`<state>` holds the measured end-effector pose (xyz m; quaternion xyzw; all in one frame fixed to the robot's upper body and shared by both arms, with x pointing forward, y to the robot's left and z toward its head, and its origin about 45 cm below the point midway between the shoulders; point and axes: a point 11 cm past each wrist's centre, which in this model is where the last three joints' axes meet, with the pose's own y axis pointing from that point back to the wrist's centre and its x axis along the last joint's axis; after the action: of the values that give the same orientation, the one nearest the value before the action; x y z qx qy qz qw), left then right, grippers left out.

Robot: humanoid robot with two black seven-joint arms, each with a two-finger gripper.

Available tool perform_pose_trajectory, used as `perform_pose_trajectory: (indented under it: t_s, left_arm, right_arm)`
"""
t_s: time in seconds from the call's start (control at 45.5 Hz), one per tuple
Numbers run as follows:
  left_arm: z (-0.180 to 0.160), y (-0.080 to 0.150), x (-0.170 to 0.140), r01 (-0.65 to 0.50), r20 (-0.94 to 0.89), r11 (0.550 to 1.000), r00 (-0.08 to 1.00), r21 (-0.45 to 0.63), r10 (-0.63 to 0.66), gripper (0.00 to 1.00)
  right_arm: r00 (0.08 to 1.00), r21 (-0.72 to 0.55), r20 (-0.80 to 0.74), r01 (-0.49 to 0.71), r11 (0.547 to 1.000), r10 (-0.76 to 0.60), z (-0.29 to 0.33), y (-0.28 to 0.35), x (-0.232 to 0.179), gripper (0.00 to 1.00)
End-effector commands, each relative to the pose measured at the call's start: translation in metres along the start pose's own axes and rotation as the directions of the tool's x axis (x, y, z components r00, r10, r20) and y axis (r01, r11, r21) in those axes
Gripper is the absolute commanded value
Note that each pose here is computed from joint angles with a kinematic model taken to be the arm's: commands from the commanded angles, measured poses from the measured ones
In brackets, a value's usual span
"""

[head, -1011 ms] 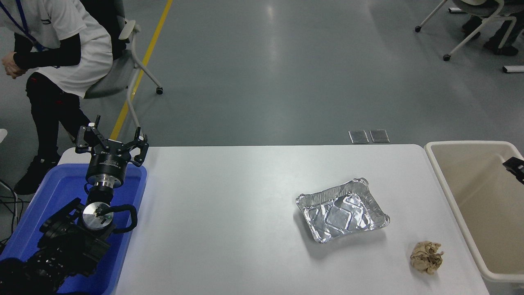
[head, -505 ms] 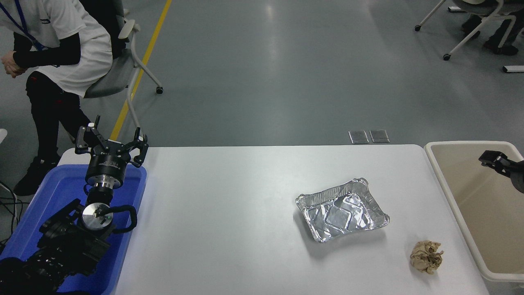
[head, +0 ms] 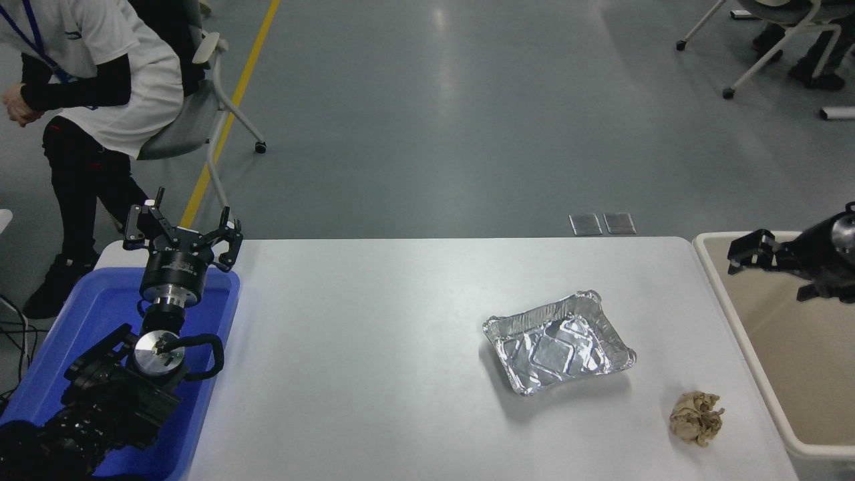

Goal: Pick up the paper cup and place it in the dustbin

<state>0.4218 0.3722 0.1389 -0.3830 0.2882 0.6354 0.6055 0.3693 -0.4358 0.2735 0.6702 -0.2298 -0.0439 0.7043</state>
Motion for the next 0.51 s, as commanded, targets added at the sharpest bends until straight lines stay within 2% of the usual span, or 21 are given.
perform_pose_trajectory:
  t_s: [0.0,0.132,0.484]
  left_arm:
    - [0.0,0.0,0.0,-0.001,0.001,1.0,1.0,0.0,0.001,0.99]
    - [0.0,0.0,0.001,-0.002,0.002,1.0,1.0,-0.001,0.002,0.99]
    - [0.0,0.0,0.0,-0.001,0.001,1.0,1.0,0.0,0.001,0.99]
  right_arm:
    - [0.989,-0.073,-0.112,0.092,0.993,-0.1,-0.02,0.032,0.004,1.0]
    - [0.982,-0.114,-0.175,0.051,0.992,-0.07,-0.037,0.055,0.015,1.0]
    - [0.945,-0.046,-0.327,-0.047,0.998,0.029,-0.109,0.108,0.022,1.0]
